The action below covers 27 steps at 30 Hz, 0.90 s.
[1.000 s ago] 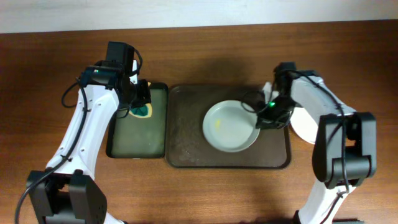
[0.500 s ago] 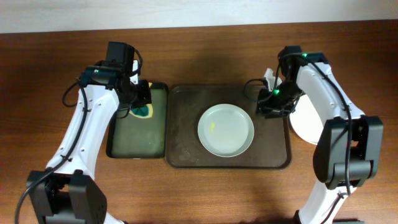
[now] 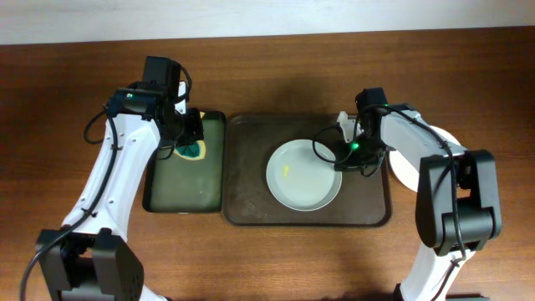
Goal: Clean dirty plates on tray and stack at the side
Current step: 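Bring the sponge in the left gripper over the second white plate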
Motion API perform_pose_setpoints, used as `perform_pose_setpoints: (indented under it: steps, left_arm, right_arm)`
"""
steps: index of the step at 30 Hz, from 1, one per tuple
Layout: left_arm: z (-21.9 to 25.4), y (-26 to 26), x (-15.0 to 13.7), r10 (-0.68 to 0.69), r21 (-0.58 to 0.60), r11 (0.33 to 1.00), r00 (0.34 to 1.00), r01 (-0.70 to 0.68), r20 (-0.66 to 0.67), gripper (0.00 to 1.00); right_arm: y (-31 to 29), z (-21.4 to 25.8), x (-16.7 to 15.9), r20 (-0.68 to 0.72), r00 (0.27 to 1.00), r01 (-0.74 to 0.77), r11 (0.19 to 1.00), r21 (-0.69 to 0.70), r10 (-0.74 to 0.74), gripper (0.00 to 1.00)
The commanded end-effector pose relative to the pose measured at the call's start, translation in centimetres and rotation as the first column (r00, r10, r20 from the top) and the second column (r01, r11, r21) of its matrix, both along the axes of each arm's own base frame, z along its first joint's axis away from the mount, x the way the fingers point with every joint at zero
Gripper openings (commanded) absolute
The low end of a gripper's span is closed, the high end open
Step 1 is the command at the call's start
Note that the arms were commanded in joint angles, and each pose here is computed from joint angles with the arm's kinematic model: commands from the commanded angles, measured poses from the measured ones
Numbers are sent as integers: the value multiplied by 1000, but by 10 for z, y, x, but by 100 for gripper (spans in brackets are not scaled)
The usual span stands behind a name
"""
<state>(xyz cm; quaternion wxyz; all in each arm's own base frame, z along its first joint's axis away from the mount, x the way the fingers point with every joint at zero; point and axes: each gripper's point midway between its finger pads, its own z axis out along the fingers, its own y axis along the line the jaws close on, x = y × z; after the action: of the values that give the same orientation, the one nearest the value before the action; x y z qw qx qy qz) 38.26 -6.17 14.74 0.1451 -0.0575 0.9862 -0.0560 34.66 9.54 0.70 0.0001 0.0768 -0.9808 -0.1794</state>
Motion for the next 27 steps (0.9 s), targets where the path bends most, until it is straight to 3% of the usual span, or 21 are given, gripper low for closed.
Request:
perform_pose_setpoints:
  steps: [1,6,11,12,13,15,23,27]
  left_arm:
    - [3,-2,0,-20,-7,1000,1000,20,9,0]
    - [5,-3,5,-21,-9,1000,999,21,29,0]
    - [11,-11,20,-32,-21,999,994,35,100,0]
    - [12,-15,22,-42,-26,999,993,45,110,0]
    - [14,-25,24,-64,-30,997,990,68,126,0]
    - [16,-37,25,-92,-32,995,985,97,143,0]
    - [56,-81,31,-183,-38,980,967,193,179,0]
    - [61,-121,27,-291,-163,939,953,302,88,0]
  right_arm:
    - [-2,19,14,25,997,75,997,3,-75,4]
    - [-6,33,19,-30,955,295,956,4,-295,4]
    - [-2,24,4,-50,958,276,957,-84,-281,5]
    - [-4,23,3,-44,960,270,957,-106,-275,8]
    - [-2,24,4,-34,969,238,966,-102,-243,25]
    - [-3,28,5,-28,974,221,970,-101,-225,36]
    - [-10,47,12,-22,983,182,980,-78,-184,45]
    - [-10,47,9,-27,985,169,982,-80,-171,45]
